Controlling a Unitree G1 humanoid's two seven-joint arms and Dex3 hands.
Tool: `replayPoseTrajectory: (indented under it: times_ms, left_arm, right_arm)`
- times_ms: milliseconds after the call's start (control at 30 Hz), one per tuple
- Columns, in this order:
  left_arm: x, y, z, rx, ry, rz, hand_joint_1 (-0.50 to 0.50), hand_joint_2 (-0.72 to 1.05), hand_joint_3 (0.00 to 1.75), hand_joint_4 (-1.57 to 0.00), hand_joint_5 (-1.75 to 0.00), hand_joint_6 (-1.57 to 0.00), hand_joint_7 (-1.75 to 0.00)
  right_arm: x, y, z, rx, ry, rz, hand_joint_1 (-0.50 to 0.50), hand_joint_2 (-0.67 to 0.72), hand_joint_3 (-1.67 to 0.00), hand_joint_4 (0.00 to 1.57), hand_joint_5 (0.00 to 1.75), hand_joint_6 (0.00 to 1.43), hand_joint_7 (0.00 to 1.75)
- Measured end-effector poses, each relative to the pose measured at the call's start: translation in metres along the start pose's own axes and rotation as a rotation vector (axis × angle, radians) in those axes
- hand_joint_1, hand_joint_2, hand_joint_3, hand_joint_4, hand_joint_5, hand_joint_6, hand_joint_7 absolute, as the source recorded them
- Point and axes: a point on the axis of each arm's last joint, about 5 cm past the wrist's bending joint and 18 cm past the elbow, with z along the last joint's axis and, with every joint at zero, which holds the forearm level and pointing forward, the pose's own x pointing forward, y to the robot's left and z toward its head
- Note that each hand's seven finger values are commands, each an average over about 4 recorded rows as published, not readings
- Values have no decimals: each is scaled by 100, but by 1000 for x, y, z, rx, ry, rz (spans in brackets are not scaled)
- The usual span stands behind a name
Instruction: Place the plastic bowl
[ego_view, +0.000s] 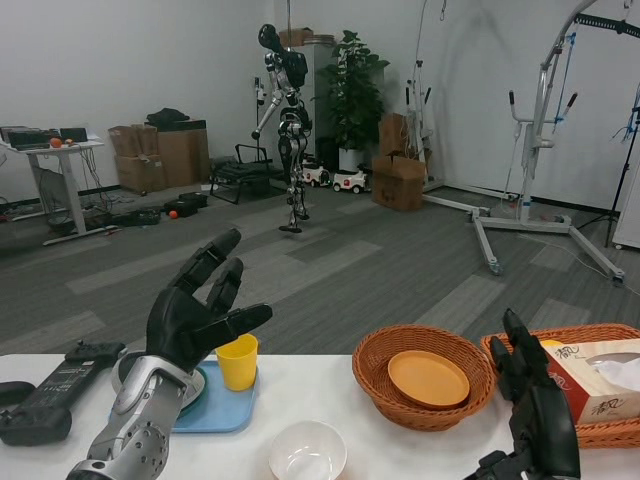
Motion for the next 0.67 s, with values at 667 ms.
replayPoseTrajectory:
  times_ms: [667]
  left_arm:
    - [0, -1, -1, 25, -4, 55, 49, 55, 0, 0, 0, -114, -30]
  right_arm:
    - [0, 0, 1, 12, -12, -13, -46, 47, 0, 0, 0, 0, 0]
